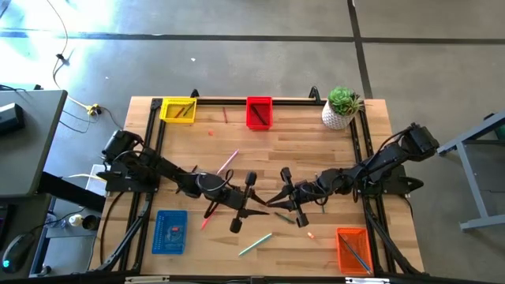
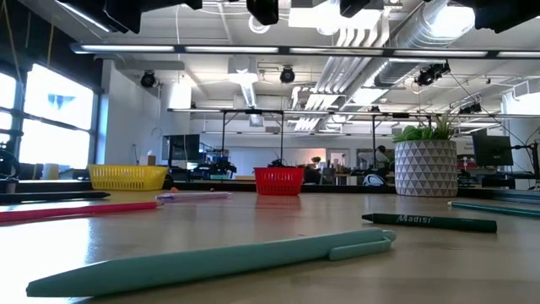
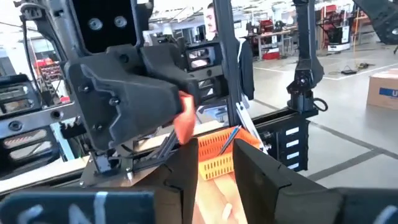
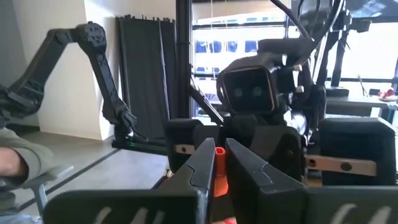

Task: Sort crayons/erasers/pens/pencils in bins
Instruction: Put the top right orange eraser into the blue bin

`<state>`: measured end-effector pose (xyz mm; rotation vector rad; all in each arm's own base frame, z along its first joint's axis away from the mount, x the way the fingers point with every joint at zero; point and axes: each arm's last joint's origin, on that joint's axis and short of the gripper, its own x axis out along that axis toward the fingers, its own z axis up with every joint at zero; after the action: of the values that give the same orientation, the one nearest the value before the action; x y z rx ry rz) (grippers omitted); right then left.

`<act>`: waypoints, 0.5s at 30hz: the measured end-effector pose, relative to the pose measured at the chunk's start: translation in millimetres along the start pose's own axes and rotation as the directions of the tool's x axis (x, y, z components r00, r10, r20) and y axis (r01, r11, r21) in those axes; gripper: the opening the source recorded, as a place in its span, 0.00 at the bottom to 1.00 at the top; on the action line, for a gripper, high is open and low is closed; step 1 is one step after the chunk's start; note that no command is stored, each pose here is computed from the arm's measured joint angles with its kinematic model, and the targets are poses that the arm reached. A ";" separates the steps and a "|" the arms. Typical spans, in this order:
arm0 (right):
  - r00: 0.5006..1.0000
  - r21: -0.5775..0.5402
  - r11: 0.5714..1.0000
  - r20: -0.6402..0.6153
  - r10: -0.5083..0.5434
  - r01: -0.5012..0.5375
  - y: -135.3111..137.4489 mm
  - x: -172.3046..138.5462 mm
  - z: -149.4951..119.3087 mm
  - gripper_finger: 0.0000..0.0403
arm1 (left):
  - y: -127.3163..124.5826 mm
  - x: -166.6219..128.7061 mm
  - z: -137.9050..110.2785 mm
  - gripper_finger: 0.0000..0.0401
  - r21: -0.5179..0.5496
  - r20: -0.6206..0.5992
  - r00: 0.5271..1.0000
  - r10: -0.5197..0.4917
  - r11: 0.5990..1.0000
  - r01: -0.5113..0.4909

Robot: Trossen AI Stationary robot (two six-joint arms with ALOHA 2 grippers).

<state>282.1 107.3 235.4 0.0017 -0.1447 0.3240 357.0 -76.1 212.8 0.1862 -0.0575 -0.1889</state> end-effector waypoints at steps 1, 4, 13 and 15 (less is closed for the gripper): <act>1.000 0.000 1.000 -0.005 -0.001 0.001 0.0 0.0 -0.5 0.05 | 0.0 0.0 0.2 0.19 0.000 0.002 1.000 0.000 1.000 0.000; 1.000 0.000 1.000 -0.003 -0.002 0.002 0.0 0.0 -0.4 0.05 | 0.4 -0.1 2.1 0.14 -0.003 0.018 1.000 0.003 1.000 -0.003; 1.000 0.000 1.000 -0.005 -0.001 0.001 0.0 0.0 -0.5 0.05 | 2.9 -0.1 1.3 0.08 -0.057 0.009 1.000 0.019 0.998 -0.019; 1.000 0.000 1.000 -0.004 0.000 0.000 0.0 0.0 -0.4 0.05 | 2.8 -0.1 -2.3 0.09 -0.066 -0.027 1.000 0.015 0.998 -0.016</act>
<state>282.1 107.4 234.9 0.0013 -0.1407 0.3237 357.6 -73.0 211.1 0.1225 -0.0264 -0.1725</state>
